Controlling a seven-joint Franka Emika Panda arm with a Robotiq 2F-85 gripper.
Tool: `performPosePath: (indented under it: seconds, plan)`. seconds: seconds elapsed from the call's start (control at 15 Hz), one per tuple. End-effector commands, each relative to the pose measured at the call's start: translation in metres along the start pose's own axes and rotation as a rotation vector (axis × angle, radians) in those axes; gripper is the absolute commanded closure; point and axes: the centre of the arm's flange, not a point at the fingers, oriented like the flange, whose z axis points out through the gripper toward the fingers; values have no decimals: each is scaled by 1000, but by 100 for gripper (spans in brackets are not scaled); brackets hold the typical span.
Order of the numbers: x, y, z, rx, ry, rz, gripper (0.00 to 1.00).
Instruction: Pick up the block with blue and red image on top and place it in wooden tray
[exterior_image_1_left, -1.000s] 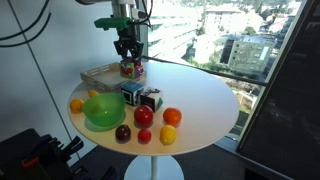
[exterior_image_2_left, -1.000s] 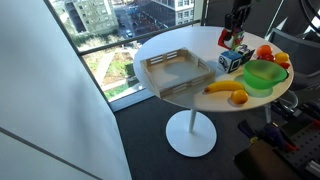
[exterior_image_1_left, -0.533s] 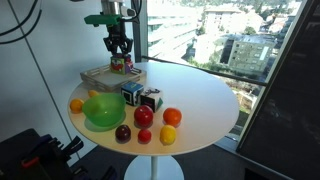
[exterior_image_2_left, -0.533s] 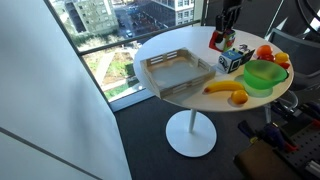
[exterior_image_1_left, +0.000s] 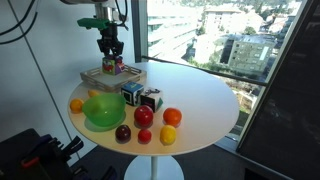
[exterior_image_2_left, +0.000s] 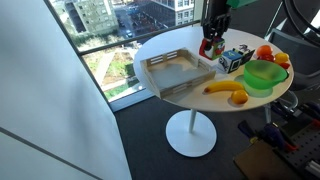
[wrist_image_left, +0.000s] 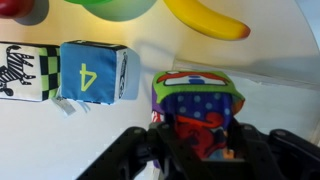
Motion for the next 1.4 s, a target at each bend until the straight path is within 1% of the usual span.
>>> performPosePath:
  seconds: [0.0, 0.07, 0.13, 0.47, 0.53, 1.07, 1.33]
  plan:
    - [9, -9, 0, 14, 6, 44, 78]
    - [1, -6, 4, 1, -1, 16, 78]
    - [2, -7, 6, 1, -4, 16, 53]
    - [2, -7, 8, 1, -8, 16, 53]
    - [2, -7, 8, 1, -8, 16, 78]
    - [25, -31, 19, -4, -9, -14, 78]
    - [38, -43, 28, -10, 4, -26, 78]
